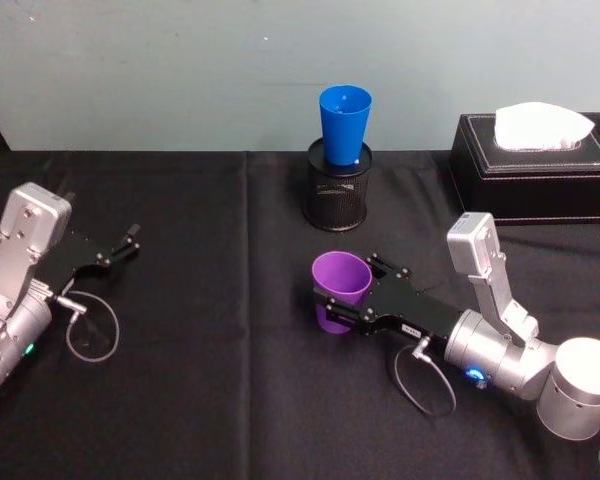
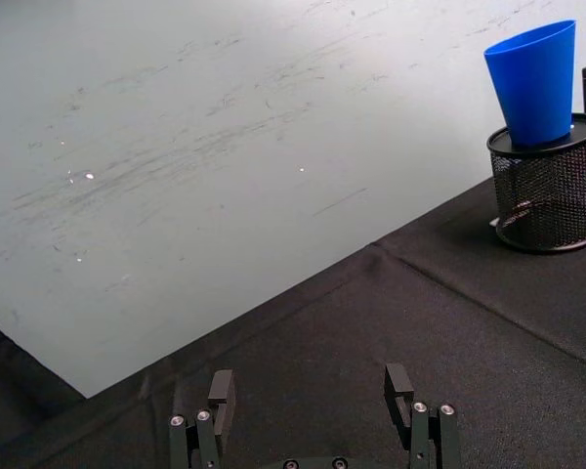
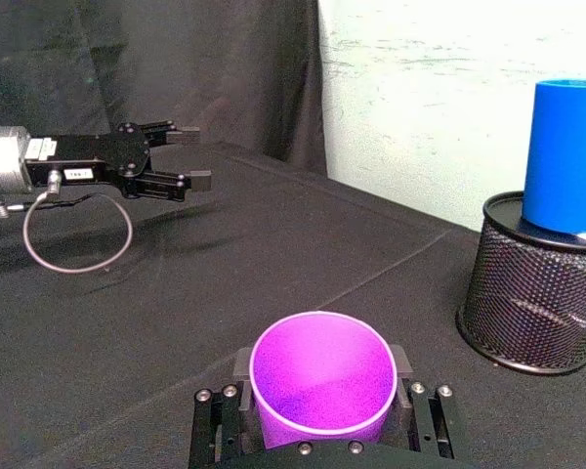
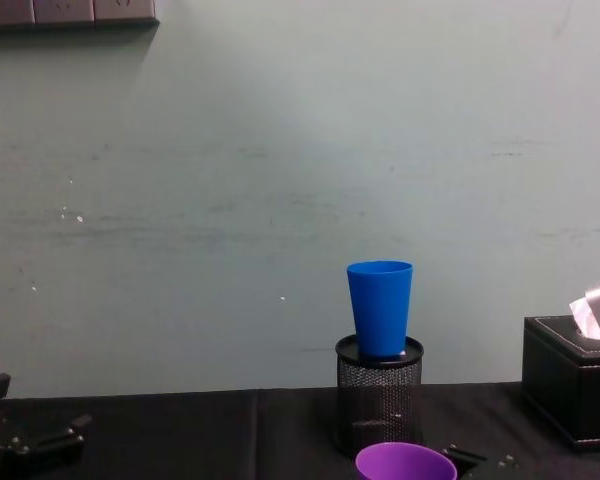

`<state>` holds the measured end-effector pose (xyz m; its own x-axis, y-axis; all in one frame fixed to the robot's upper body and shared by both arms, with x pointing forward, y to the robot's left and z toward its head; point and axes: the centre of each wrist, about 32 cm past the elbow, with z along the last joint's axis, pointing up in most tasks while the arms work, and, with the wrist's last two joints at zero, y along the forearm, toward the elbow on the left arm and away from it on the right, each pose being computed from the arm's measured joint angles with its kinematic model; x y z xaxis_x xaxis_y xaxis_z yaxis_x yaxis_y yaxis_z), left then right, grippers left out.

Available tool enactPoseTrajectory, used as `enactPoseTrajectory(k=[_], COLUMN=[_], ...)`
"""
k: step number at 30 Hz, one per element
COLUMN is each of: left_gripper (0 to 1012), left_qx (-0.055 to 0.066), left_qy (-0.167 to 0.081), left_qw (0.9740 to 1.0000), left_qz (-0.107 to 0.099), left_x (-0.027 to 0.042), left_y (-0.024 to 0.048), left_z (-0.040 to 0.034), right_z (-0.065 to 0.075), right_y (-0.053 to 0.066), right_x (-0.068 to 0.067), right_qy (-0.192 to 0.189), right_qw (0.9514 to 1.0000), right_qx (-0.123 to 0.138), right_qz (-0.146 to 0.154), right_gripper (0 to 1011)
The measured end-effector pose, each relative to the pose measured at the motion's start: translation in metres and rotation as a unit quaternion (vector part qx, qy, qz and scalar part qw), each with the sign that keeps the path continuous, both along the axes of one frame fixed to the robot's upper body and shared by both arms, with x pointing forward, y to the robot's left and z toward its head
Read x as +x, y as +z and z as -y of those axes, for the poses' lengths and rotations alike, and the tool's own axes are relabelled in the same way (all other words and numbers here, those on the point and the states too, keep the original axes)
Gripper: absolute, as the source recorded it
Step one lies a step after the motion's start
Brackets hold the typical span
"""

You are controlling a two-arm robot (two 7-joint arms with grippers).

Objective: Pick up one cup with a gripper and tap it against the other cup.

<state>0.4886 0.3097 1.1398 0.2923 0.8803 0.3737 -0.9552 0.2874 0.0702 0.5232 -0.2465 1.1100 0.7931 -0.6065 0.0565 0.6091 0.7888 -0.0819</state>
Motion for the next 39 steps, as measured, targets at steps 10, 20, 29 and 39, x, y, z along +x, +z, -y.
enactPoseTrajectory(k=[10, 20, 29, 39], left_gripper=[1005, 1005, 1005, 1005], left_qx=[0.0, 0.0, 0.0, 0.0], left_qy=[0.0, 0.0, 0.0, 0.0], left_qw=[1.0, 1.0, 1.0, 1.0], left_qz=[0.0, 0.0, 0.0, 0.0], left_x=[0.0, 0.0, 0.0, 0.0], left_y=[0.0, 0.0, 0.0, 0.0], left_z=[0.0, 0.0, 0.0, 0.0], right_z=[0.0, 0.004, 0.008, 0.007], right_y=[0.0, 0.034, 0.076, 0.102], right_x=[0.0, -0.003, -0.001, 0.004], right_qy=[0.0, 0.003, 0.01, 0.018], right_qw=[1.0, 0.9999, 0.9995, 0.9993], right_qx=[0.0, -0.005, -0.016, -0.016], right_qz=[0.0, 0.013, 0.024, 0.03], right_gripper=[751, 726, 728, 728])
